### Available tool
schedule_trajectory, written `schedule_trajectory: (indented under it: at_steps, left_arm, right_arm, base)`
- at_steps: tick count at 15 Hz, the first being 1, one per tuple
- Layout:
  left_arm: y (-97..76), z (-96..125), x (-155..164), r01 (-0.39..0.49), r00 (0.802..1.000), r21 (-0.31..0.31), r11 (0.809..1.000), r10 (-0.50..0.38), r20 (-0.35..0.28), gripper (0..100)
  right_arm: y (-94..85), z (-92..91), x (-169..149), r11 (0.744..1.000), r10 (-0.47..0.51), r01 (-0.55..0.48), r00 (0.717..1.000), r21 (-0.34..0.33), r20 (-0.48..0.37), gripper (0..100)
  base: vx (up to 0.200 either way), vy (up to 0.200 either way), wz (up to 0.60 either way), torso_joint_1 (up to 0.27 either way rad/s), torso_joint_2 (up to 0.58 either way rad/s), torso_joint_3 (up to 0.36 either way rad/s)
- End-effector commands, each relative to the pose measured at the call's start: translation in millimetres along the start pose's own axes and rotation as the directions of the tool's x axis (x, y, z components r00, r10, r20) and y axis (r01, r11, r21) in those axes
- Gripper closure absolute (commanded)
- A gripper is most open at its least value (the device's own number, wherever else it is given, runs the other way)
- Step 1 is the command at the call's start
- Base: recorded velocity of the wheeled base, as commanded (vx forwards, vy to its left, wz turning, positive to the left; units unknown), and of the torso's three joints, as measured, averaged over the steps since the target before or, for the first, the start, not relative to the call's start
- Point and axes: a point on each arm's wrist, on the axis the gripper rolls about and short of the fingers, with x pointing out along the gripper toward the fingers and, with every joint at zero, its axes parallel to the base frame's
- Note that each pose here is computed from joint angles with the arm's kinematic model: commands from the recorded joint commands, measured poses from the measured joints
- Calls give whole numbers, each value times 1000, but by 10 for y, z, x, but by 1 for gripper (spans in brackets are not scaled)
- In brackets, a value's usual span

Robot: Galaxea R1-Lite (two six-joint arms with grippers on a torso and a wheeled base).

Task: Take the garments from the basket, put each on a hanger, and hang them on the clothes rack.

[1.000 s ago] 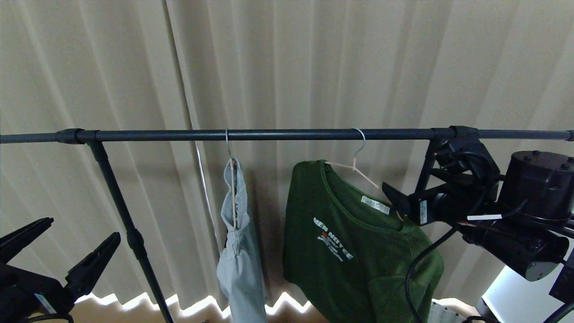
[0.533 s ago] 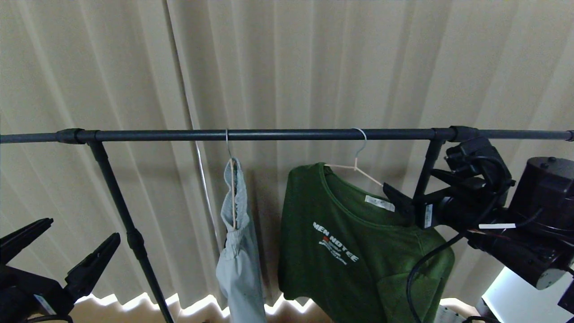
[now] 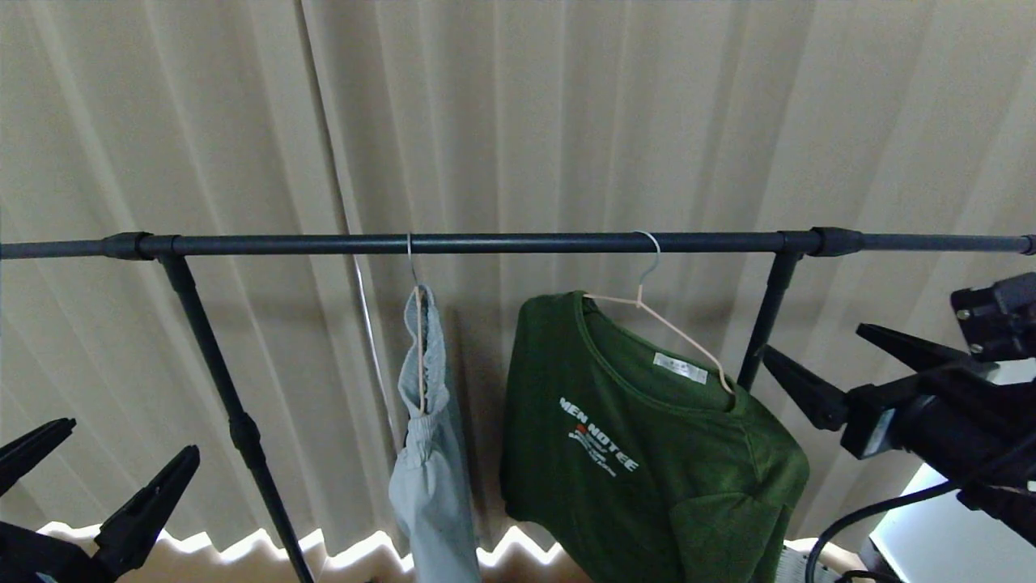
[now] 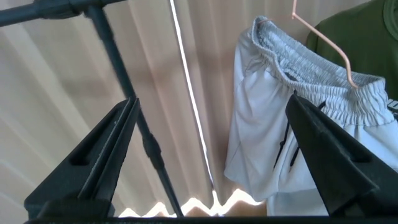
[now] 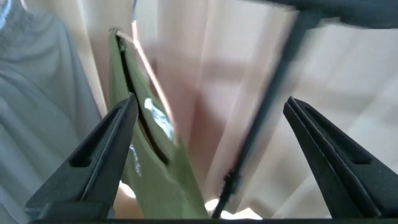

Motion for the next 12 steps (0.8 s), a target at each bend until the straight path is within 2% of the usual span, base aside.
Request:
schedule_trajectory:
  at_steps: [1, 2, 5, 6, 7, 10, 12]
  left_arm:
    - [19, -12, -120, -20, 999, -17, 1000, 21, 33, 0]
    - [34, -47, -188, -42, 999, -37, 998, 42, 15, 0]
    - [61, -199, -408, -104, 993, -37, 994, 102, -57, 0]
    - [62, -200, -418, -108, 993, -38, 993, 105, -55, 0]
    - [51, -305, -579, -120, 990, -36, 992, 117, -74, 0]
    - [17, -487, -770, -105, 988, -30, 994, 101, -114, 0]
    - [-5, -618, -899, -101, 989, -28, 994, 97, -115, 0]
  right_arm:
    - [-169, -13, -305, 998, -59, 58, 997, 21, 52, 0]
    - [-204, -47, -371, 997, -74, 73, 996, 21, 53, 0]
    - [-242, -104, -537, 996, -83, 82, 995, 21, 52, 0]
    - [-245, -104, -542, 996, -85, 84, 995, 21, 52, 0]
    - [-315, -127, -627, 991, -135, 135, 991, 16, 15, 0]
    - [-435, -208, -785, 972, -236, 236, 970, 5, -60, 0]
    - [-513, -246, -936, 947, -320, 322, 940, -4, -119, 0]
  base:
    - [0, 0, 0, 0, 0, 0]
    - [0, 0, 0, 0, 0, 0]
    - [0, 0, 0, 0, 0, 0]
    - [0, 0, 0, 0, 0, 0]
    - [0, 0, 0, 0, 0, 0]
    - [0, 0, 0, 0, 0, 0]
    - [0, 0, 0, 0, 0, 0]
